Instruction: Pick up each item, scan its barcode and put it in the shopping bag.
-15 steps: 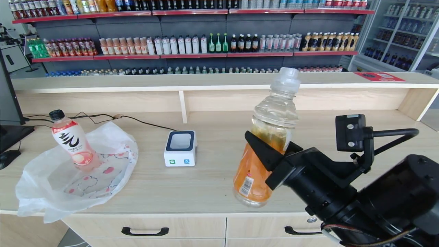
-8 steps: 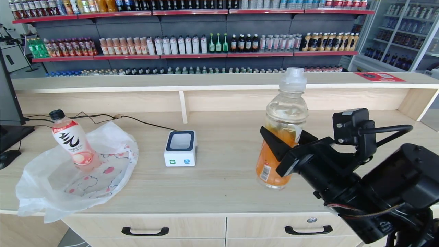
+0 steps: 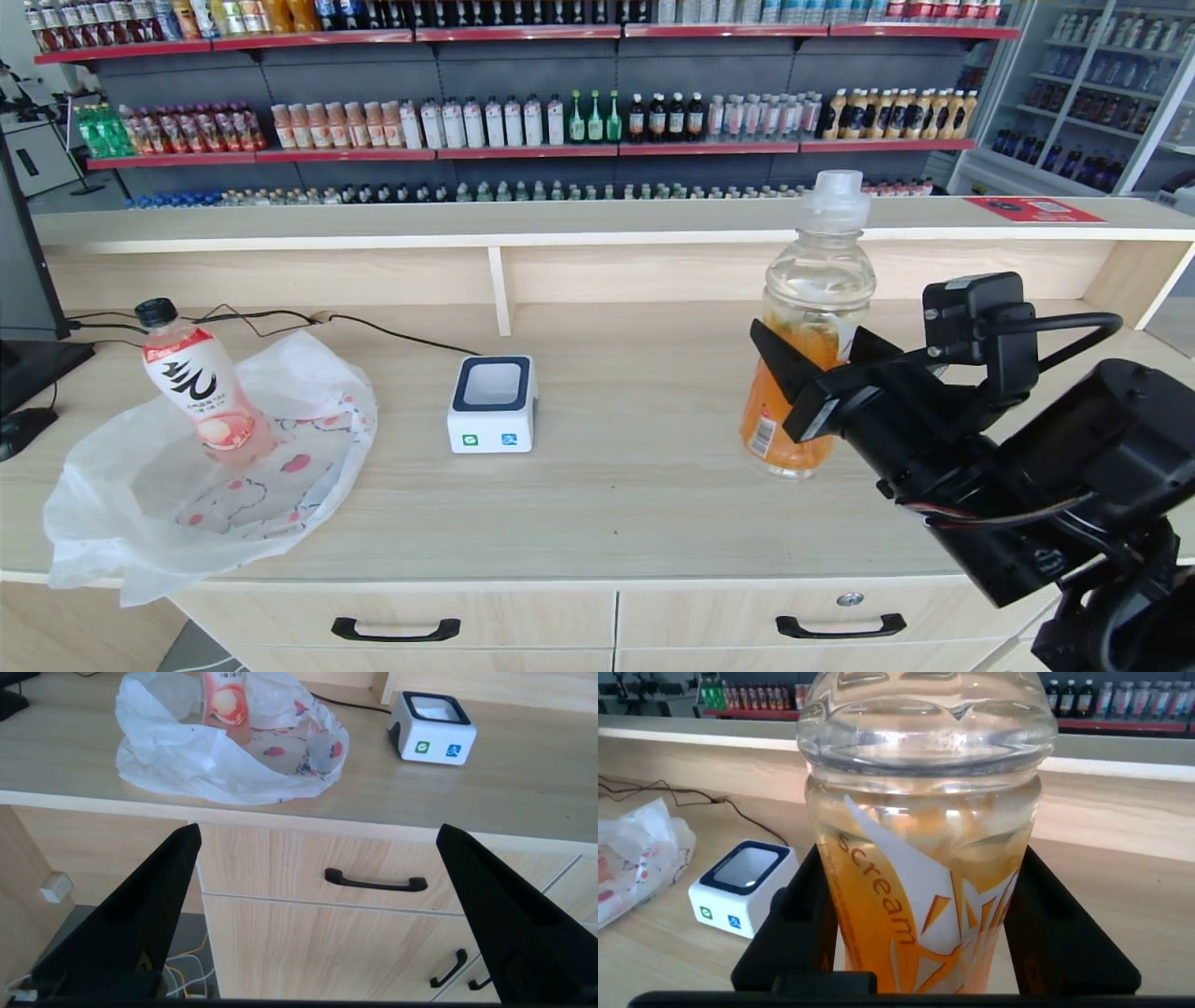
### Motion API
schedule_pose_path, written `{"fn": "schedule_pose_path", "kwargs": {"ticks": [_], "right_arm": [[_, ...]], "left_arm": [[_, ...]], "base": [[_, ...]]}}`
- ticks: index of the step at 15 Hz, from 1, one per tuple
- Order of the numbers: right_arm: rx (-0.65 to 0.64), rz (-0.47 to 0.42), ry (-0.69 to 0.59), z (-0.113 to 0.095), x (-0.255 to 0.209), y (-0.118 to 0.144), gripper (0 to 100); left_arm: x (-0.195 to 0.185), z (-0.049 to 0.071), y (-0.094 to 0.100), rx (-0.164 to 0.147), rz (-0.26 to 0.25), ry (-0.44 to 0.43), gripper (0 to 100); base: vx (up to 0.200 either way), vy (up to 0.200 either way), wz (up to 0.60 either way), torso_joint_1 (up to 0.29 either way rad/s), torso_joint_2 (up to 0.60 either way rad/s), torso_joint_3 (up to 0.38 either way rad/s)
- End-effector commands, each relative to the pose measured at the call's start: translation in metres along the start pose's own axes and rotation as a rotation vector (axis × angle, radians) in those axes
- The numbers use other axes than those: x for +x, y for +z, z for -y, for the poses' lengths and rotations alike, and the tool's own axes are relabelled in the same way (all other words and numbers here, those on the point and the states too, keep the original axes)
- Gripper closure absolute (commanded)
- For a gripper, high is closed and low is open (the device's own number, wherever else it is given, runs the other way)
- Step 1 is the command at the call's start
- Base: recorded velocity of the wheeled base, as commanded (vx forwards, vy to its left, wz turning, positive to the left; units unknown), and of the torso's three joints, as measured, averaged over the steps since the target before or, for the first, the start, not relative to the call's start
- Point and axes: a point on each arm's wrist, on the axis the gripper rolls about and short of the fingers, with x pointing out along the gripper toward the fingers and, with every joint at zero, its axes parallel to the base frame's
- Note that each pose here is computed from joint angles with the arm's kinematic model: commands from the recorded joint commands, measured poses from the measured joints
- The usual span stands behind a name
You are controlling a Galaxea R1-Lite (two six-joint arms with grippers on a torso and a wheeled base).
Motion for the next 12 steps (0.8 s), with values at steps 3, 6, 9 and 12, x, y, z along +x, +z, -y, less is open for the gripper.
{"fn": "schedule_pose_path", "kwargs": {"ticks": [3, 6, 9, 12], "right_arm": [[0.0, 0.009, -0.019, 0.0029, 0.007, -0.0009, 100], [0.008, 0.02, -0.019, 0.0016, 0.0106, 0.0001, 100], [0.011, 0.03, -0.019, 0.0011, 0.0132, 0.0017, 100], [0.013, 0.033, -0.02, 0.001, 0.0137, 0.0022, 100]], "left_arm": [[0.0, 0.0, 0.0, -0.001, 0.0, 0.0, 0], [0.0, 0.0, 0.0, -0.001, 0.0, 0.0, 0], [0.0, 0.0, -0.0002, -0.001, -0.001, 0.0, 0], [0.0, 0.0, -0.0002, -0.001, -0.001, 0.0, 0]], "base": [[0.0, 0.067, 0.0, -0.001, 0.0, 0.001], [0.0, 0.2, 0.0, -0.001, 0.0, 0.004], [0.0, 0.2, 0.0, 0.007, 0.0, 0.002], [0.0, 0.2, 0.0, 0.001, 0.0, 0.004]]}}
